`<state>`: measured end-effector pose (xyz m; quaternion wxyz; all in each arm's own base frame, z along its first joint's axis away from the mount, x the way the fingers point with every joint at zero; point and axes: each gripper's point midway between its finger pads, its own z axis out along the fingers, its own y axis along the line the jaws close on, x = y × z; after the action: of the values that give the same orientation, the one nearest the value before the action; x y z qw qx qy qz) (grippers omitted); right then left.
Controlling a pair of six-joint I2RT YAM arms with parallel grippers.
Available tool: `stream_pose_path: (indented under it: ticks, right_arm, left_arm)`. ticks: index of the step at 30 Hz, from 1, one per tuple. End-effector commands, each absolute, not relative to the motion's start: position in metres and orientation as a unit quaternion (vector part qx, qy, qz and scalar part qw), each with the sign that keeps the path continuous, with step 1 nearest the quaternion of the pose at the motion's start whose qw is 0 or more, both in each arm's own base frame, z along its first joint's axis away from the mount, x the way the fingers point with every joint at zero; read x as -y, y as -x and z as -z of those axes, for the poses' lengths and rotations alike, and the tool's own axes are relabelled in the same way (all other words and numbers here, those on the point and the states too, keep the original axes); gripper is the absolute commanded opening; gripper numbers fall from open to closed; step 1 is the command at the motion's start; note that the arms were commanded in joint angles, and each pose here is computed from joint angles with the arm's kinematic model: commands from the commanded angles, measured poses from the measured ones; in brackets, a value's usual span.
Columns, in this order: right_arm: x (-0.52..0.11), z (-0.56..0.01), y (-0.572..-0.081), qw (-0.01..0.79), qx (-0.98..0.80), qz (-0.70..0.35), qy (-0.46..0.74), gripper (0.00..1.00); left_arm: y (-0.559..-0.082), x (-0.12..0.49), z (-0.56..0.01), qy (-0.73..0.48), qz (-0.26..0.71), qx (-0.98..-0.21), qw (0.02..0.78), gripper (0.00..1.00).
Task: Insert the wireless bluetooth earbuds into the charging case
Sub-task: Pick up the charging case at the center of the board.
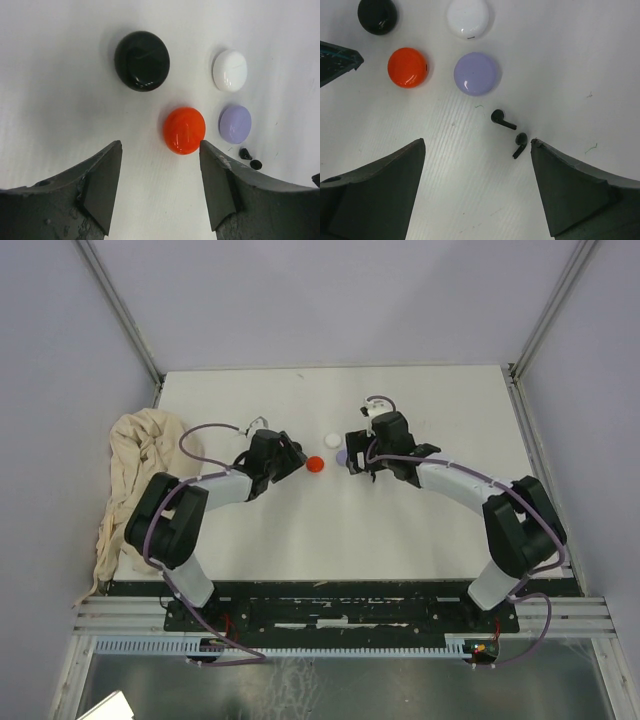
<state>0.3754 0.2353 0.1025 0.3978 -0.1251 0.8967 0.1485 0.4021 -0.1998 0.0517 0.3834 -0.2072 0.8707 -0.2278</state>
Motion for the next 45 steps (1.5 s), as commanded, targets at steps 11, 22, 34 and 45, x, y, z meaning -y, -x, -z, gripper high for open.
stream_pose_path:
  ticks: [11, 22, 34, 45]
  right_arm:
    - [-0.357, -0.11, -0.419, 0.371, -0.864, -0.186, 0.283, 0.93]
    - [-0.404, -0.08, -0.449, 0.367, -0.852, -0.172, 0.333, 0.92]
    - [-0.436, -0.055, -0.462, 0.383, -0.84, -0.157, 0.352, 0.9]
    - [-0.435, -0.04, -0.469, 0.387, -0.848, -0.132, 0.339, 0.84]
  left_arm:
    - [-0.399, 0.125, -0.106, 0.323, 0.323, -0.784, 0.421, 0.7]
    - [-0.381, 0.121, -0.116, 0.32, 0.355, -0.776, 0.413, 0.7]
    - [-0.37, 0.109, -0.125, 0.328, 0.367, -0.763, 0.419, 0.7]
    - [-0.368, 0.104, -0.126, 0.331, 0.374, -0.759, 0.417, 0.7]
